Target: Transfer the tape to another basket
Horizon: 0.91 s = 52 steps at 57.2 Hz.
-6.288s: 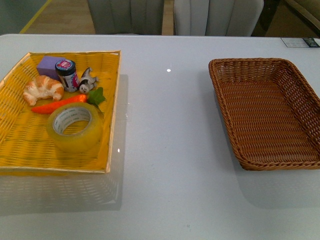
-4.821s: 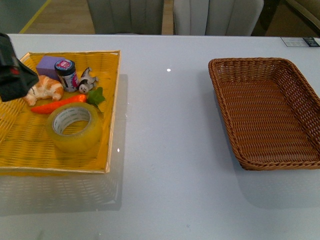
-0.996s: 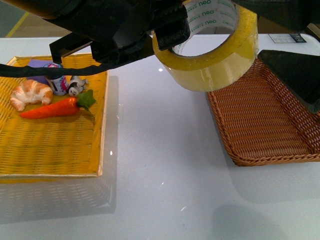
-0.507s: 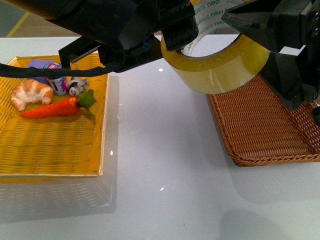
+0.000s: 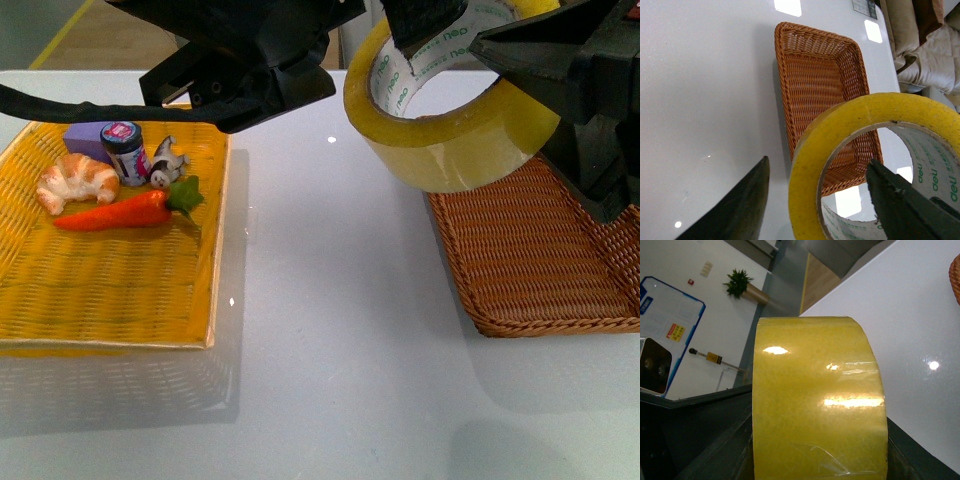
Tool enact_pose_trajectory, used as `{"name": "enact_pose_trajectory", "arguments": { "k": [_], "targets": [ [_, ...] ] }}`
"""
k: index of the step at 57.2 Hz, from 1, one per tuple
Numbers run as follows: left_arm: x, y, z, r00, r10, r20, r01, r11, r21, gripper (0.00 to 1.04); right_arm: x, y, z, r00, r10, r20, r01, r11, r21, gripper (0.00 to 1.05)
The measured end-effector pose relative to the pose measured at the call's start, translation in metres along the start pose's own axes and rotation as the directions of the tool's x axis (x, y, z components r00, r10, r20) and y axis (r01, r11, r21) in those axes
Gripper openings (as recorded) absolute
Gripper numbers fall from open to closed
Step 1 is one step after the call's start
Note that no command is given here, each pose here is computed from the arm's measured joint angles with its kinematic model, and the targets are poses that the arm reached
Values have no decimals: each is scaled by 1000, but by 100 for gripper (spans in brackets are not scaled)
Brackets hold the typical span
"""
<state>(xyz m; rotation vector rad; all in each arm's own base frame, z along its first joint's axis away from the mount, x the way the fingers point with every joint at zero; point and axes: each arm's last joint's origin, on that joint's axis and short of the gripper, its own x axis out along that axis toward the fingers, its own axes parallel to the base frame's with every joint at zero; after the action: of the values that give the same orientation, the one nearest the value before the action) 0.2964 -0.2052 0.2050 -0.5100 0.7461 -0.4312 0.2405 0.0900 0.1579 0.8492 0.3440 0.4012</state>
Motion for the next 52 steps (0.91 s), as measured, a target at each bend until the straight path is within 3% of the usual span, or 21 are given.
{"name": "enact_pose_trajectory", "arguments": {
  "k": [15,34,39,42,52],
  "targets": [
    [-27,19,21,987,33,158,-41,998,50,98,-5,-14,12,998,-50,45,49,998,30,46],
    [-93,64,41,872,95,481,-229,946,228,96,-9,-42,33,992,-101,82,96,994,59,46],
    [-104,73,35,726,163,668,-413,880,234,81,-4,-55,38,988,-133,82,127,989,75,46],
    [-112,81,27,683,170,710,-462,854,240,72,1,-63,42,986,-144,82,137,987,81,46],
    [-137,109,-4,665,186,723,-519,811,269,38,19,-97,56,972,-219,89,209,972,110,46]
  ]
}}
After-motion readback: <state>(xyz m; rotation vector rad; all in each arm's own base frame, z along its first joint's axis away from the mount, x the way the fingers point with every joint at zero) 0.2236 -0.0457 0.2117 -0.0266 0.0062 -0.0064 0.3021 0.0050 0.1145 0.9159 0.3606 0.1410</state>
